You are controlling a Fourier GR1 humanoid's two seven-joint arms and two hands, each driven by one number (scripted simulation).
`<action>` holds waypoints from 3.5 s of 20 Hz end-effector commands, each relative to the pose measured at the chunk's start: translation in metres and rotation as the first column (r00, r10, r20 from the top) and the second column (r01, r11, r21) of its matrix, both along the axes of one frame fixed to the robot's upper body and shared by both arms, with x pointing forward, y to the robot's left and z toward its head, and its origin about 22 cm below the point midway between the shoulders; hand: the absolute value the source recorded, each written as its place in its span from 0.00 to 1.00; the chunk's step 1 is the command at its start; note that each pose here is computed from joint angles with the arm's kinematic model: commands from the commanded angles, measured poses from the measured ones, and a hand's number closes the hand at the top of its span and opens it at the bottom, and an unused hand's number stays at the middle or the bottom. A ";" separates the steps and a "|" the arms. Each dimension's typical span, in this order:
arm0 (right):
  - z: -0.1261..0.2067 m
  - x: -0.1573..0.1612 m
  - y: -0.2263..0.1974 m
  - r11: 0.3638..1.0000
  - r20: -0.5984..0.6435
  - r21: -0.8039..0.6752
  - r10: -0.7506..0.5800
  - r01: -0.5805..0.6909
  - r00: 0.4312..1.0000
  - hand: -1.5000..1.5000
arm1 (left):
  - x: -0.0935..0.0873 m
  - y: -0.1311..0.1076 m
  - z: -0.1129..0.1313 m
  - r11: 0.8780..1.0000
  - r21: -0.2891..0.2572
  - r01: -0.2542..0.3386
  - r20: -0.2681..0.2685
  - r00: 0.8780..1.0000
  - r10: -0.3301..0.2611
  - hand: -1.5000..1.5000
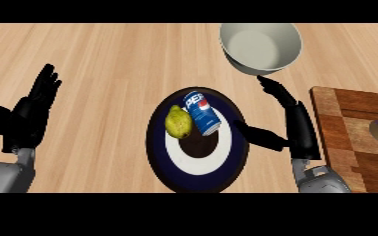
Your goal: Pick the pear from the plate and place it in the bowl
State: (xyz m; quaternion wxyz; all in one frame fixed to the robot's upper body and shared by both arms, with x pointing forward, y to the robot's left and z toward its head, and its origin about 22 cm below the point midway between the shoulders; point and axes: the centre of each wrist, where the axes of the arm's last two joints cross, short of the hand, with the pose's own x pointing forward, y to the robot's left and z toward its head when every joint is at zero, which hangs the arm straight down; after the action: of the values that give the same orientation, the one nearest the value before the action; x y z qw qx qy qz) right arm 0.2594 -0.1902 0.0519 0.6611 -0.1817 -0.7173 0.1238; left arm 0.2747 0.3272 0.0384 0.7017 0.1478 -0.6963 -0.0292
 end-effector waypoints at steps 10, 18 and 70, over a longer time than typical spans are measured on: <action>0.074 -0.071 0.052 0.982 -0.099 -0.137 -0.144 0.130 0.985 0.00 | -0.007 -0.022 0.020 1.000 0.002 0.001 0.022 1.000 -0.001 0.50; 0.127 -0.006 0.049 0.971 -0.206 -0.238 -0.057 0.006 0.977 0.00 | -0.001 -0.024 0.009 1.000 0.002 0.007 0.023 1.000 -0.007 0.50; -0.017 0.061 0.154 0.788 -0.701 -0.389 0.083 -0.477 0.708 0.00 | -0.006 -0.027 0.018 1.000 -0.009 0.026 0.004 1.000 -0.026 0.50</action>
State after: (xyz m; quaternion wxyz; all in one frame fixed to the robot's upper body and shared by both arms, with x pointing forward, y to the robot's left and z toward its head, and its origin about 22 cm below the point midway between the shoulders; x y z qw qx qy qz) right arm 0.3171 -0.0315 0.0621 0.7476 -0.1872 -0.4028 0.4937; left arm 0.2798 0.3021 0.0539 0.6959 0.1435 -0.7029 -0.0334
